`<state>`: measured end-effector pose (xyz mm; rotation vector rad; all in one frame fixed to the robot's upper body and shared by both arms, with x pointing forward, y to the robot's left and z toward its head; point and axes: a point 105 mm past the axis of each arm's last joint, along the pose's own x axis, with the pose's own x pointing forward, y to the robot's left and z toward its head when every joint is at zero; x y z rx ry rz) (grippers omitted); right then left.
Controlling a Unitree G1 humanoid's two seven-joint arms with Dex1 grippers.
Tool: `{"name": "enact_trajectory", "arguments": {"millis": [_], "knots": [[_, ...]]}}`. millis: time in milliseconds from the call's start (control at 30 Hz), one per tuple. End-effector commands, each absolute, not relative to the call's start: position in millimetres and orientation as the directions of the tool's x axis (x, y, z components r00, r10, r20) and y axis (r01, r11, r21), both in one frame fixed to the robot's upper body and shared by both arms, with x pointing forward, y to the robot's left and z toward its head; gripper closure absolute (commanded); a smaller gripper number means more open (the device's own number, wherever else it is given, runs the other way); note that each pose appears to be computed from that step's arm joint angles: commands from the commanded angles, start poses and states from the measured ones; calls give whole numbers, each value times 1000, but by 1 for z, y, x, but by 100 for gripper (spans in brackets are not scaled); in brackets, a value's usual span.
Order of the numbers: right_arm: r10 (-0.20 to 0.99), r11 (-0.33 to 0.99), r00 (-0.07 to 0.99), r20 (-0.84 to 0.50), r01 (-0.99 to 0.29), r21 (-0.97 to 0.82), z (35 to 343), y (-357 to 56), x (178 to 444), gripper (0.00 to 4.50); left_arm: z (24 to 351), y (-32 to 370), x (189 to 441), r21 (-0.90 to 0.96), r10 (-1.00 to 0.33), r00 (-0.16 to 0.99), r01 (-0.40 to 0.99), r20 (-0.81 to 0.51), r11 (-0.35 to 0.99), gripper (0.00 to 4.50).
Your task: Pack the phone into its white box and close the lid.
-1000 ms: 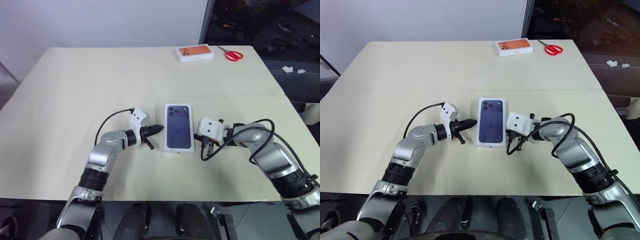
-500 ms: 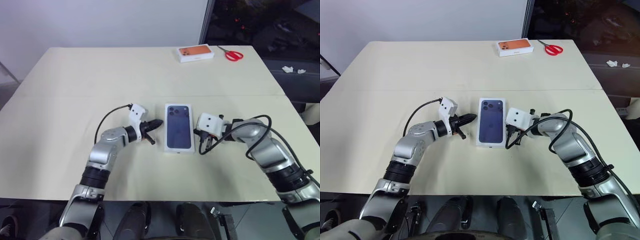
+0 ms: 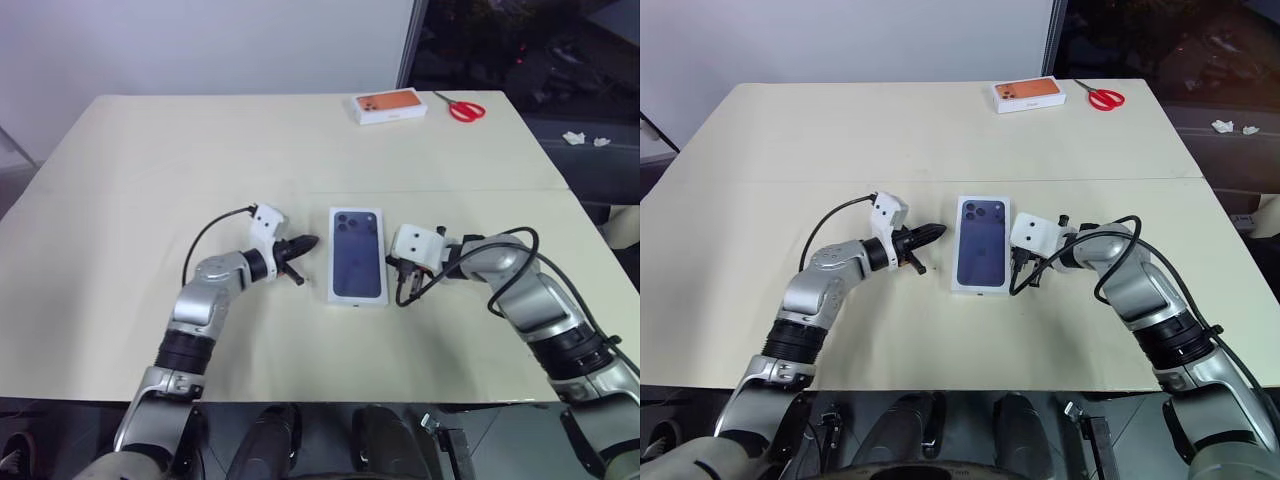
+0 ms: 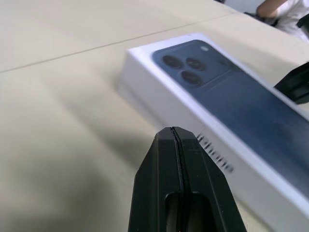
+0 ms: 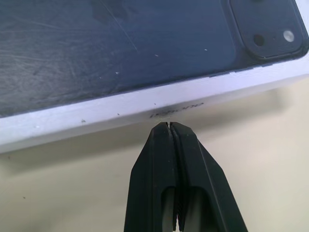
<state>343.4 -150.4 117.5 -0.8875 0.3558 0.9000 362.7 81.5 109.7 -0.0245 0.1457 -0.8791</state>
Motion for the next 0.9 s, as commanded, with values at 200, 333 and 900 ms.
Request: {"name": "enact_trajectory", "arguments": {"millis": [200, 333, 900], "knots": [[526, 349, 661, -536, -742, -573, 141, -156, 354, 445, 108, 67, 352, -92, -801, 590, 796, -101, 598, 450], [556, 371, 658, -508, -743, -557, 149, -150, 354, 445, 106, 58, 350, -97, -811, 576, 806, -102, 584, 450], [594, 359, 629, -502, -766, -534, 155, -138, 351, 445, 118, 50, 353, -101, -815, 576, 808, -67, 580, 450]]}}
